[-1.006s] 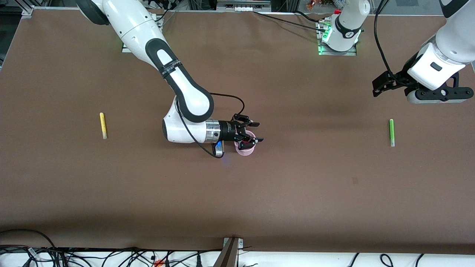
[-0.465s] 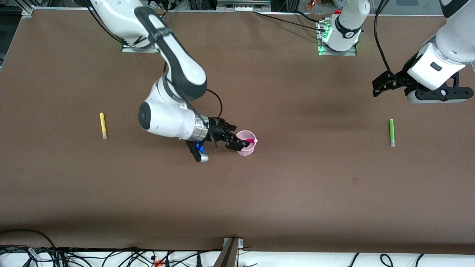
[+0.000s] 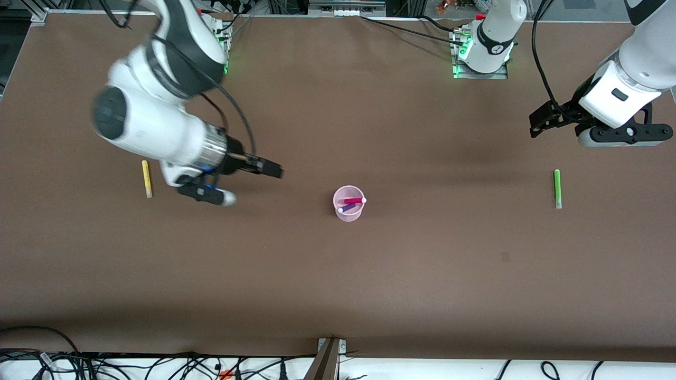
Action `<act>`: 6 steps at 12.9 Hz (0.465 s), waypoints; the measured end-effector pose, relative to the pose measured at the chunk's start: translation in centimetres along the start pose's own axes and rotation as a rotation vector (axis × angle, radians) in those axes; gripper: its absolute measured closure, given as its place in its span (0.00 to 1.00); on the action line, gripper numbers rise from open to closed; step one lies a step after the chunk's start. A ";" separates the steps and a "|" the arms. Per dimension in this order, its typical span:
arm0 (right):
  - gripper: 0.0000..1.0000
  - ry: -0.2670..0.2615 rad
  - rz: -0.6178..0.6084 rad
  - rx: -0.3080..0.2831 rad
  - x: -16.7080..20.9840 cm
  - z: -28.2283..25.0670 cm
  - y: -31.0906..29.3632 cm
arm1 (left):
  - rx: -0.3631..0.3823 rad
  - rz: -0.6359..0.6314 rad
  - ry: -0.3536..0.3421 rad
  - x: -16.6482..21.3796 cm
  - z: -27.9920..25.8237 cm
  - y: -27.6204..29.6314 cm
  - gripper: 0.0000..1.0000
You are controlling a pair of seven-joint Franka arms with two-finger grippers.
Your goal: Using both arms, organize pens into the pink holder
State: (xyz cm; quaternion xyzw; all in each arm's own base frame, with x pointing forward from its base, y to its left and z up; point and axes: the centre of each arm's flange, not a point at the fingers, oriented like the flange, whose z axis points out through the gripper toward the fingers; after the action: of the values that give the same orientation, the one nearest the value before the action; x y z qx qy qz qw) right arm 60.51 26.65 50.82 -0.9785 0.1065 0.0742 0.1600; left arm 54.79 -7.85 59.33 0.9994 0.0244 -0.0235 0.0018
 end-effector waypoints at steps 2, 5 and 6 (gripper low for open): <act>0.00 0.026 -0.095 -0.073 -1.6 -5.7 3.6 | 0.000 0.002 0.000 0.0 0.0 0.1 0.00; 0.00 0.022 -0.155 -0.151 -4.8 -12.0 7.8 | 0.000 0.005 0.001 -0.1 0.0 0.3 0.00; 0.00 0.009 -0.163 -0.156 -5.7 -13.2 9.3 | 0.000 0.010 0.000 -0.1 0.0 0.5 0.00</act>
State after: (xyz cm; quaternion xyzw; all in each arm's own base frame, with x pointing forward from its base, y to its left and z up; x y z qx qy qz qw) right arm 54.33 14.71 61.46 -0.9938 0.0212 0.0645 0.0886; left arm 54.71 -8.38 59.36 0.9995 0.0195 -0.0234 0.0018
